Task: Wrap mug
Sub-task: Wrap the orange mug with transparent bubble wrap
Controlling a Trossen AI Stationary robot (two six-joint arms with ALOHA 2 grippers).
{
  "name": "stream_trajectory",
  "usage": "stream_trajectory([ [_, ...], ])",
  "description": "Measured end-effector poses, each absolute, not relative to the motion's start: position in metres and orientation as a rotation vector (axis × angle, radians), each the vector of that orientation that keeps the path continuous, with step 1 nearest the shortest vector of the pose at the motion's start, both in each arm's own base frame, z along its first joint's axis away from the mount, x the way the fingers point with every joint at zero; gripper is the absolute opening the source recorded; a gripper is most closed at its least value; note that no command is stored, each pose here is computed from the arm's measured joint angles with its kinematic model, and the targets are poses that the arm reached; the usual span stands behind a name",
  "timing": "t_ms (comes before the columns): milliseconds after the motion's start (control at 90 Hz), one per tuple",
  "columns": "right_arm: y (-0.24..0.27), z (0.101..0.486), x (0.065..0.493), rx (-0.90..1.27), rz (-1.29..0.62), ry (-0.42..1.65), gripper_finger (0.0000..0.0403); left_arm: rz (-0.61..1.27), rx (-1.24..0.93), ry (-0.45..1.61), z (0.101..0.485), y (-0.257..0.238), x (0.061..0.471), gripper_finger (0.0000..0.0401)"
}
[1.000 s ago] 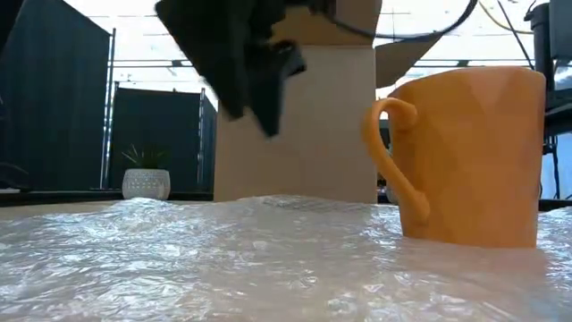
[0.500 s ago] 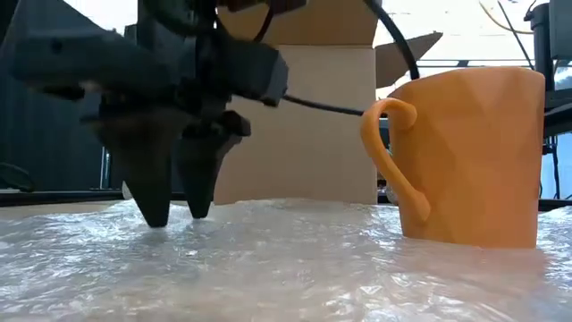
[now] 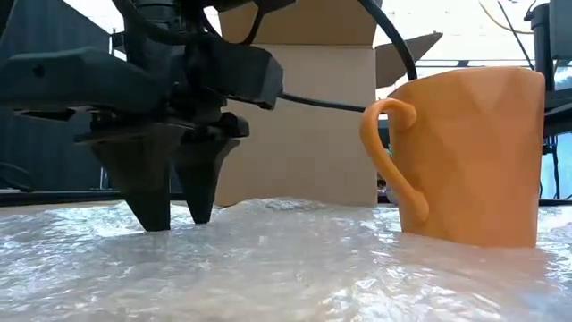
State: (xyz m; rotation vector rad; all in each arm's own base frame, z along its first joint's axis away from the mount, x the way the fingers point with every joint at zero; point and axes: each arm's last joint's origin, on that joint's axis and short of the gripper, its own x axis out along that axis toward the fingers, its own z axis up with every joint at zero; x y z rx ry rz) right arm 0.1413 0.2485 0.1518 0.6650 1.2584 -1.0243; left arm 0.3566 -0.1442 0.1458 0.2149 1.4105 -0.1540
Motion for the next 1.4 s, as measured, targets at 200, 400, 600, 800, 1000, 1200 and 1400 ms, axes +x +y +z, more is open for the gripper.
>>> stream_trajectory([
  [200, 0.247, 0.182, 0.147, 0.617, -0.985, 1.159, 0.0010, -0.150, 0.218, 1.400, 0.146, -0.144, 0.358, 0.0238],
  [400, 0.245, 0.215, 0.161, 0.601, -0.893, 0.968, 0.0002, -0.147, 0.219, 1.401, 0.146, -0.144, 0.358, 0.0238],
  [600, 0.239, 0.238, 0.188, 0.503, -0.778, 0.733, 0.0001, -0.128, 0.219, 1.409, 0.151, -0.142, 0.355, 0.0238],
  [800, 0.231, 0.243, 0.222, 0.409, -0.672, 0.682, 0.0001, -0.092, 0.215, 1.300, 0.193, -0.142, 0.346, 0.0238],
  [1000, 0.224, 0.247, 0.258, 0.337, -0.552, 0.655, 0.0001, -0.064, 0.225, 1.168, 0.239, -0.138, 0.330, 0.0238],
  [1200, 0.210, 0.252, 0.283, 0.299, -0.510, 0.627, 0.0004, -0.032, 0.226, 1.090, 0.263, -0.137, 0.318, 0.0238],
  [1400, 0.199, 0.247, 0.302, 0.337, -0.435, 0.725, 0.0069, 0.020, 0.256, 1.098, 0.271, -0.140, 0.305, 0.0238],
])
